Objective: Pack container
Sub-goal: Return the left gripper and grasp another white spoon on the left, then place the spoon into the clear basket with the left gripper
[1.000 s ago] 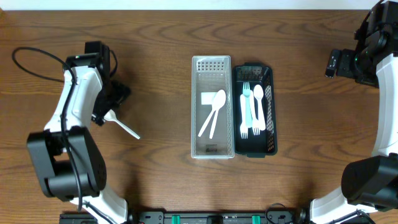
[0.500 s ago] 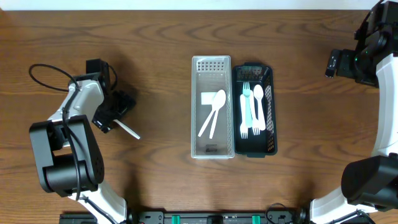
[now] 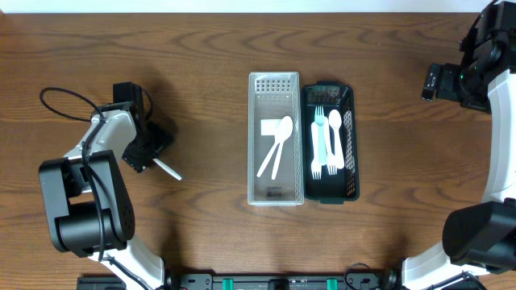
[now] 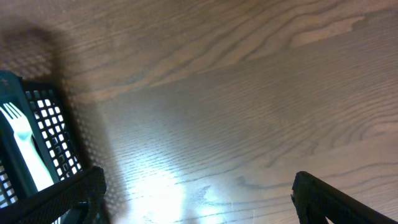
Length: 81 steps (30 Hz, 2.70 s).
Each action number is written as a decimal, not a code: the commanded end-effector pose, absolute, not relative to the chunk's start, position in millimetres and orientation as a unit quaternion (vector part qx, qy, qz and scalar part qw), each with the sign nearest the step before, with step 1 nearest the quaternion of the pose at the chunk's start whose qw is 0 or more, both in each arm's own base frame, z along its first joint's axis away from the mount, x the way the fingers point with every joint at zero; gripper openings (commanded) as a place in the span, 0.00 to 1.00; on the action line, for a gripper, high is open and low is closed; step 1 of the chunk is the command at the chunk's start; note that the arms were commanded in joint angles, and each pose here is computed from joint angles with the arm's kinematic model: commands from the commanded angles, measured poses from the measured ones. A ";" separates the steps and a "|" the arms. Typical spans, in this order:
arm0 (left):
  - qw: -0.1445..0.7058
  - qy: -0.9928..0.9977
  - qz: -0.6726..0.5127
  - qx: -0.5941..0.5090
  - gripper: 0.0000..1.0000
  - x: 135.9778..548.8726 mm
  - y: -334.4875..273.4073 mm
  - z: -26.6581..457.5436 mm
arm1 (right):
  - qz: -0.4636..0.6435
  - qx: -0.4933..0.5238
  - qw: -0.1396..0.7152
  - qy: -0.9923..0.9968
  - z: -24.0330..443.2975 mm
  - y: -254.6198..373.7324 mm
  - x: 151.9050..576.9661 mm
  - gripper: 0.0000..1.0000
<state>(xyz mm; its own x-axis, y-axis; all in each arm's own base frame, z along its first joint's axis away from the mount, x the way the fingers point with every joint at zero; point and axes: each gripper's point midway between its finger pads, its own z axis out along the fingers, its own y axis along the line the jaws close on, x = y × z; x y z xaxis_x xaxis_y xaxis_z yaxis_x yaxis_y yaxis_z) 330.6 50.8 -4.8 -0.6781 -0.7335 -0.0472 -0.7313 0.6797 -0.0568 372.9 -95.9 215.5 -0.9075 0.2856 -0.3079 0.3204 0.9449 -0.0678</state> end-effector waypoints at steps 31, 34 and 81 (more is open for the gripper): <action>-0.014 0.919 -0.015 -0.394 0.06 307.8 44.1 -17.6 | -0.060 0.151 0.149 0.975 216.7 -97.0 371.5 0.99; -0.019 0.919 -0.014 -0.392 0.06 304.7 42.9 -13.7 | -0.060 0.151 0.149 0.975 216.7 -97.0 371.5 0.99; 0.360 0.933 -0.003 -0.014 0.80 416.5 -115.1 246.2 | -0.059 0.150 0.144 0.976 215.9 -96.3 368.9 0.99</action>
